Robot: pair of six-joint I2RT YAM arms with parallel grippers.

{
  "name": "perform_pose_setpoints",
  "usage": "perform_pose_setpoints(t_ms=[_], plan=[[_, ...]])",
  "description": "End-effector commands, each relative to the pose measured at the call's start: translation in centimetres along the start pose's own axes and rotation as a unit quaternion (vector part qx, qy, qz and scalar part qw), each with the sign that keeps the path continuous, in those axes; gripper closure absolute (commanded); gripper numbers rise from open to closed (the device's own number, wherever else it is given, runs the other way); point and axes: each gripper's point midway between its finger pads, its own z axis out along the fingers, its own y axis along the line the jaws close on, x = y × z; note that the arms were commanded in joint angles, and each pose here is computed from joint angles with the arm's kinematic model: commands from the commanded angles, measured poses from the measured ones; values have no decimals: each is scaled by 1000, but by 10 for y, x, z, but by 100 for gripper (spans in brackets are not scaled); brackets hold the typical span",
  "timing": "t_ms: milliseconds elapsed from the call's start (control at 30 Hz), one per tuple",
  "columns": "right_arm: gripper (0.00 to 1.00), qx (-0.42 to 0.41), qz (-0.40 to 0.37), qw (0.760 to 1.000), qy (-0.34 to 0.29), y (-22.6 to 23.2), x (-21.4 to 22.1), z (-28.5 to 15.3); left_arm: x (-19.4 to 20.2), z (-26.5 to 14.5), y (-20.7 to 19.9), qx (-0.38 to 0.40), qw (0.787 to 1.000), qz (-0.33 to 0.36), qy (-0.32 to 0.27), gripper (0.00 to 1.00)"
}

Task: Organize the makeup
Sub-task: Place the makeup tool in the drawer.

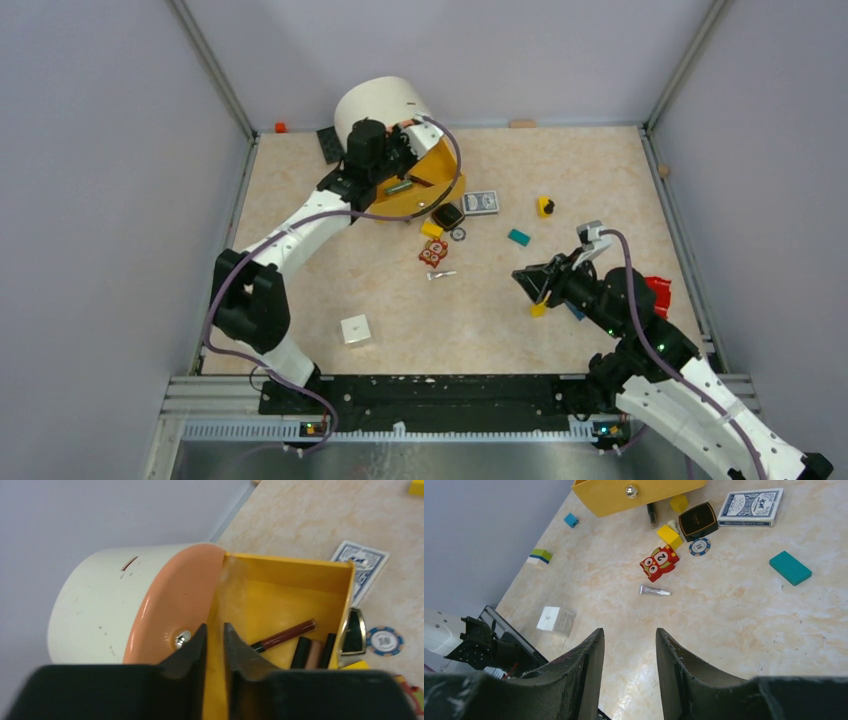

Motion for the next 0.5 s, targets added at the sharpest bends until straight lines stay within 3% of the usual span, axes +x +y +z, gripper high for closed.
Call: perform_pose_setpoints(t_ms=[0,167,467], plan=[[58,3,-5,1000,-14,-1,-5,-2,-5,-4,22,-42,999,16,10,67],[58,9,-5,1000,-13,-5,-1,0,-18,-17,18,-38,999,-13,-15,43],[57,32,-9,999,9,-13,6,12,-51,-56,1,-9,989,-138,-59,33]])
